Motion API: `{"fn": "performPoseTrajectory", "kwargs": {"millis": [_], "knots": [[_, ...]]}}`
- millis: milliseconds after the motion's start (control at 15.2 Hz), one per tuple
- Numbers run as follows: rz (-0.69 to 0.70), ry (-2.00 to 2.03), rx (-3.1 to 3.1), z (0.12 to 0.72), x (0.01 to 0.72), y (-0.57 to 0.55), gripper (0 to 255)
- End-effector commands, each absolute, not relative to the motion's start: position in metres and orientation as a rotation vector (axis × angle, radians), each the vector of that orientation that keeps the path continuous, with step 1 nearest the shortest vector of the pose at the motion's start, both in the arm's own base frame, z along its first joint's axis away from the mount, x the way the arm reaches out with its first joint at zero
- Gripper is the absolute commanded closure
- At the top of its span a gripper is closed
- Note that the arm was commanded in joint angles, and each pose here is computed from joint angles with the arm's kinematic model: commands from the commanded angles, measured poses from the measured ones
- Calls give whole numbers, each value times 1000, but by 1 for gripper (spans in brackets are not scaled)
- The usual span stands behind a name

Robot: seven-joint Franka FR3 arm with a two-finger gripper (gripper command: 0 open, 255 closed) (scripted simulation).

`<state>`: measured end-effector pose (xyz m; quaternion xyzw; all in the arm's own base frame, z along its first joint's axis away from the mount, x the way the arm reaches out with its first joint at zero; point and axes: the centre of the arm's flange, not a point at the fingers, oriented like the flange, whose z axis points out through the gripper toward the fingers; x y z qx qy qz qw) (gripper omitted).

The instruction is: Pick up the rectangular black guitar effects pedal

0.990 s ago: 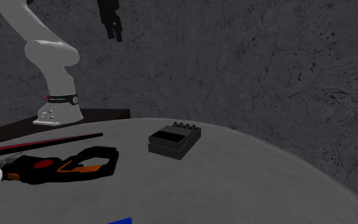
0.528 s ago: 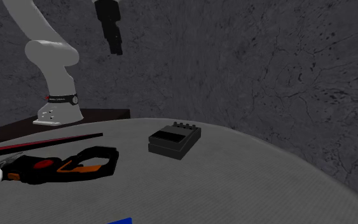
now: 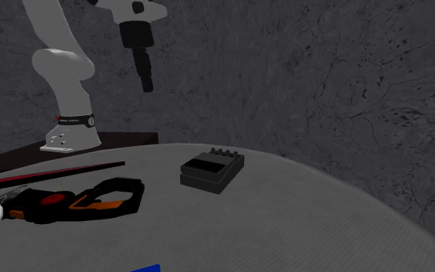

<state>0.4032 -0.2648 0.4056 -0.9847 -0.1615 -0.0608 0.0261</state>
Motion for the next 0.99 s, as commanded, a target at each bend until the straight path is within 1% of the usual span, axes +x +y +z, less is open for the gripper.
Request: {"fn": "performPoseTrajectory", "kwargs": {"millis": [0, 924], "knots": [[-191, -554, -3033, 390, 415, -285, 0], [-201, -891, -2931, 273, 513, -394, 0]]}}
